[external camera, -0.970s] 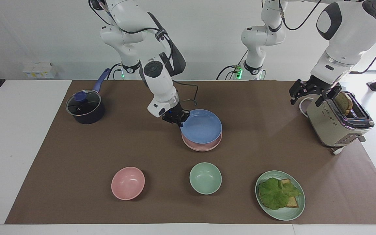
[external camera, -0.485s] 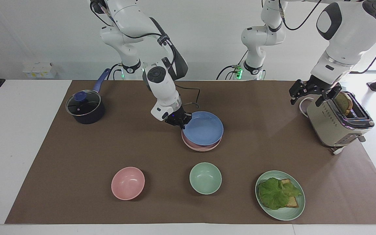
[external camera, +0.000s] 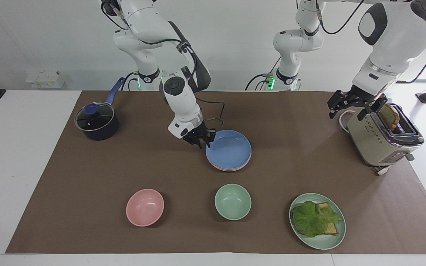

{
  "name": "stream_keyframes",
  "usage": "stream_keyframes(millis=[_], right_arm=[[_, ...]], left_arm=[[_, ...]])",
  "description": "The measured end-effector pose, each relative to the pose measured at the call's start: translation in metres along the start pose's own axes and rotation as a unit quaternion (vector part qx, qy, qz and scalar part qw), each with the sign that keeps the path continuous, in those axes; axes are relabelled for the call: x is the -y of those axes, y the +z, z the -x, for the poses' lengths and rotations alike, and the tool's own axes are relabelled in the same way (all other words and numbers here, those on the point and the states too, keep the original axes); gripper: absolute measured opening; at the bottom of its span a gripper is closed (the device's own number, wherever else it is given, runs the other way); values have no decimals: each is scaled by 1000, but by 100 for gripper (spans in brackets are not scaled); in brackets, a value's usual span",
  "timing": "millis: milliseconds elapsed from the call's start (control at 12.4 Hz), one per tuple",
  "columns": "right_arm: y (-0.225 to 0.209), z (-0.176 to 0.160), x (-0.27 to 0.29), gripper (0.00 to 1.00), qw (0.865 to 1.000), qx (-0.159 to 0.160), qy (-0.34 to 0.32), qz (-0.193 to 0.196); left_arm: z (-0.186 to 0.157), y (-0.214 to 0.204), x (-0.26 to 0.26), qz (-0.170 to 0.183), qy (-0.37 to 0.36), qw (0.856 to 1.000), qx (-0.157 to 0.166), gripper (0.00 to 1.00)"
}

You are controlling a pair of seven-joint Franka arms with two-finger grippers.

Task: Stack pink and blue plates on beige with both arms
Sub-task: 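Release the blue plate and draw the right gripper back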

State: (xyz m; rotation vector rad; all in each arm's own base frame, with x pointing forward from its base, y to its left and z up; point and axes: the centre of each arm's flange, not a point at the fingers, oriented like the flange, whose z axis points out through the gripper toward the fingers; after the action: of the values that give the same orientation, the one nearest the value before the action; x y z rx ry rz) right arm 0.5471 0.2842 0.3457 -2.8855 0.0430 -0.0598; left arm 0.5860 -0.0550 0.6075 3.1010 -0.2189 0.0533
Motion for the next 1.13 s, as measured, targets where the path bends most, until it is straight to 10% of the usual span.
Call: stream_keyframes(millis=[323, 1131], right_arm=[[-42, -31, -5, 99, 999, -43, 13, -17], [-243, -40, -126, 100, 993, -65, 51, 87]], left_arm=[[0, 0, 0, 0, 0, 1000, 0, 100], [0, 0, 0, 0, 0, 1000, 0, 100]])
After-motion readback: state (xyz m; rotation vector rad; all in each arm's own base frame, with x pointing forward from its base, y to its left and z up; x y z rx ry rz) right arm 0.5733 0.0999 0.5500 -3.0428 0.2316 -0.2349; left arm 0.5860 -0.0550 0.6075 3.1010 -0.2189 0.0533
